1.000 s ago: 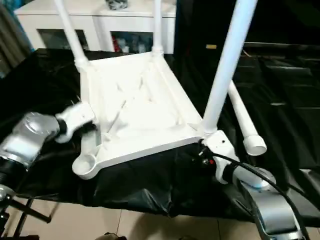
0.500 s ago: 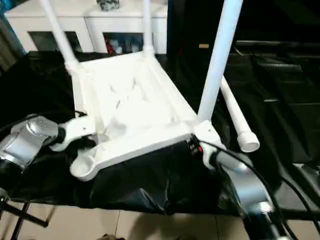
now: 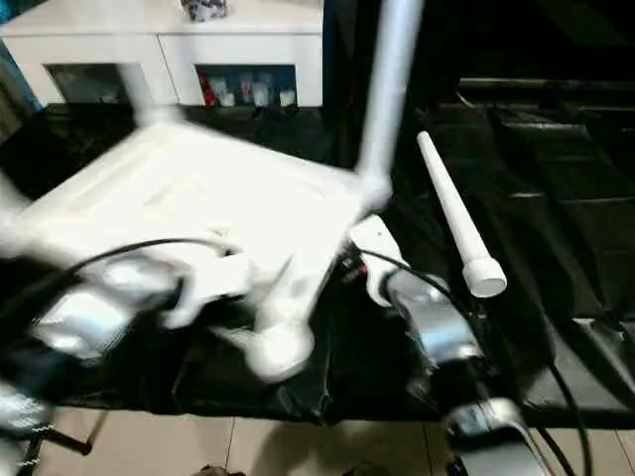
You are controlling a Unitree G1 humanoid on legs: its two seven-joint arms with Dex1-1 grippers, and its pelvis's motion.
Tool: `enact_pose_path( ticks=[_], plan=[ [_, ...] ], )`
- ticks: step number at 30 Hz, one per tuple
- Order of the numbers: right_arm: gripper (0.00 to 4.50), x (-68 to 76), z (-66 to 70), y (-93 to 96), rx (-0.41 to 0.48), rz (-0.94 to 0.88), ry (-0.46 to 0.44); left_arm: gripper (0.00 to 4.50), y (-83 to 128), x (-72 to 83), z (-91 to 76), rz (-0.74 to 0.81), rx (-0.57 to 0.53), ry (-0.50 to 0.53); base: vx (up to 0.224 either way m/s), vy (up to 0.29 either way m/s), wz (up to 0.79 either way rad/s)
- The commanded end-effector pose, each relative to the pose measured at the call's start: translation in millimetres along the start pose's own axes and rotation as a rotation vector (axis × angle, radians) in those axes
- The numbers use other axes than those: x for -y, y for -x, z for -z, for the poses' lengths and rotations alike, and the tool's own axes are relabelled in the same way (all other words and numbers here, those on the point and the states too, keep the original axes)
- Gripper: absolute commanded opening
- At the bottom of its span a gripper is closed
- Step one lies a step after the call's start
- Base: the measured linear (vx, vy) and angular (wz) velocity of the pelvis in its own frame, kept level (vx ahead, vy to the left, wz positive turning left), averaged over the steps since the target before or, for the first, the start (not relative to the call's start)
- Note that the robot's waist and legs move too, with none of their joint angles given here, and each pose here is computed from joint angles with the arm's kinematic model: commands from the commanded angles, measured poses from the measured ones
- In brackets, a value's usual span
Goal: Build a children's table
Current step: Rotate table base
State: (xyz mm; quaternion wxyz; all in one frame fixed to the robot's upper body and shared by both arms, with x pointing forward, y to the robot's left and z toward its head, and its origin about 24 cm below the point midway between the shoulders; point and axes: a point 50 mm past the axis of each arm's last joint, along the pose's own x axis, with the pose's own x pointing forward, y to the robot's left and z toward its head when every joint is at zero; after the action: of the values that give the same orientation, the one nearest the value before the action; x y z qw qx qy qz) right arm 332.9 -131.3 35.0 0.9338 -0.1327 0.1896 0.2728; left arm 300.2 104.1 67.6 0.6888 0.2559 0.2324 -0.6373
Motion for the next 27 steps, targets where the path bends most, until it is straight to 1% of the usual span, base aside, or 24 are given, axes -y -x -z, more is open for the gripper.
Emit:
enact_pose_path(
  ticks=[1, 2, 3, 4, 6, 7, 8, 9, 10, 11, 13, 14, 16, 17, 18, 19, 21, 22, 23, 24, 25, 26, 27],
  plan=[
    [0.54, -14.2, -7.8, -7.5, 0.038, -0.062, 0.019, 0.00, -7.7, -0.5, -12.7, 0.005, 0.031, -0.036, 0.000, 0.000, 0.00],
    [0.54, -14.6, -7.1, -7.9, 0.036, -0.064, 0.019, 0.00, -9.3, -1.0, -14.7, -0.001, 0.037, -0.038, 0.000, 0.000, 0.00],
    [0.54, -15.2, -4.3, -8.4, 0.034, -0.065, 0.017, 0.00, -14.9, -3.0, -21.1, -0.020, 0.064, -0.039, 0.000, 0.000, 0.00],
    [0.34, -14.5, -2.2, -8.2, 0.032, -0.054, 0.013, 0.00, -18.9, -5.0, -25.6, -0.043, 0.085, -0.042, 0.000, 0.000, 0.00],
    [0.23, -13.8, -1.5, -8.1, 0.032, -0.047, 0.011, 0.00, -20.3, -5.9, -27.1, -0.055, 0.093, -0.044, 0.000, 0.000, 0.00],
    [0.23, -8.6, -1.4, -6.2, 0.039, -0.015, 0.003, 0.00, -21.7, -8.1, -28.5, -0.074, 0.091, -0.050, 0.000, 0.000, 0.00],
    [0.23, 1.0, -2.2, -3.1, 0.042, 0.051, -0.001, 0.00, -21.4, -11.2, -27.9, -0.101, 0.082, -0.062, 0.000, 0.000, 0.00],
    [0.23, 1.4, -2.3, -3.0, 0.042, 0.054, -0.001, 0.00, -21.4, -11.3, -27.8, -0.102, 0.081, -0.063, 0.000, 0.000, 0.00],
    [0.23, 6.5, -2.8, -1.2, 0.042, 0.091, -0.002, 0.00, -20.8, -12.8, -27.0, -0.116, 0.077, -0.070, 0.000, 0.000, 0.00],
    [0.23, 22.6, -7.6, 6.8, 0.079, 0.159, -0.058, 0.00, -16.3, -16.5, -23.3, -0.163, 0.071, -0.103, 0.000, 0.000, 0.00],
    [0.23, 39.4, -12.4, 16.8, 0.123, 0.219, -0.118, 0.00, -11.0, -19.2, -20.9, -0.208, 0.089, -0.105, 0.000, 0.000, 0.00],
    [0.23, 46.5, -13.8, 21.1, 0.133, 0.246, -0.132, 0.00, -8.3, -19.9, -20.7, -0.220, 0.105, -0.090, 0.000, 0.000, 0.00],
    [0.49, 54.7, -15.6, 25.9, 0.144, 0.277, -0.139, 0.00, -4.8, -20.2, -20.8, -0.227, 0.122, -0.077, 0.000, 0.000, 0.00],
    [0.49, 60.4, -15.8, 28.7, 0.142, 0.297, -0.145, 0.00, -2.5, -20.2, -20.6, -0.229, 0.131, -0.077, 0.000, 0.000, 0.00],
    [0.60, 69.8, -15.6, 33.1, 0.134, 0.322, -0.159, 0.32, 2.2, -20.1, -20.5, -0.236, 0.149, -0.072, 0.000, 0.000, 0.00],
    [0.60, 76.5, -15.7, 35.5, 0.129, 0.346, -0.158, 0.32, 5.5, -19.8, -21.2, -0.232, 0.165, -0.064, 0.000, 0.000, 0.00],
    [0.82, 84.1, -15.4, 37.8, 0.121, 0.370, -0.162, 0.40, 9.4, -19.2, -22.5, -0.226, 0.184, -0.059, 0.000, 0.000, 0.00],
    [0.82, 89.8, -15.0, 39.1, 0.112, 0.391, -0.169, 0.40, 12.1, -18.8, -23.8, -0.226, 0.198, -0.063, 0.000, 0.000, 0.00],
    [0.93, 93.2, -14.6, 39.9, 0.105, 0.405, -0.176, 0.46, 13.6, -18.8, -24.7, -0.230, 0.209, -0.066, 0.000, 0.000, 0.00],
    [0.98, 101.9, -13.4, 42.0, 0.086, 0.434, -0.197, 0.58, 17.7, -19.0, -27.0, -0.242, 0.236, -0.071, 0.000, 0.000, 0.00],
    [1.13, 106.9, -13.0, 43.5, 0.079, 0.456, -0.208, 0.78, 19.9, -18.9, -28.4, -0.247, 0.250, -0.077, 0.000, 0.000, 0.00],
    [1.26, 114.1, -11.4, 45.8, 0.059, 0.488, -0.230, 0.83, 23.6, -18.6, -29.8, -0.255, 0.262, -0.078, 0.000, 0.000, 0.00],
    [1.35, 114.1, -11.4, 45.8, 0.059, 0.488, -0.230, 0.87, 23.6, -18.6, -29.8, -0.255, 0.262, -0.078, 0.000, 0.000, 0.00]
  ],
)
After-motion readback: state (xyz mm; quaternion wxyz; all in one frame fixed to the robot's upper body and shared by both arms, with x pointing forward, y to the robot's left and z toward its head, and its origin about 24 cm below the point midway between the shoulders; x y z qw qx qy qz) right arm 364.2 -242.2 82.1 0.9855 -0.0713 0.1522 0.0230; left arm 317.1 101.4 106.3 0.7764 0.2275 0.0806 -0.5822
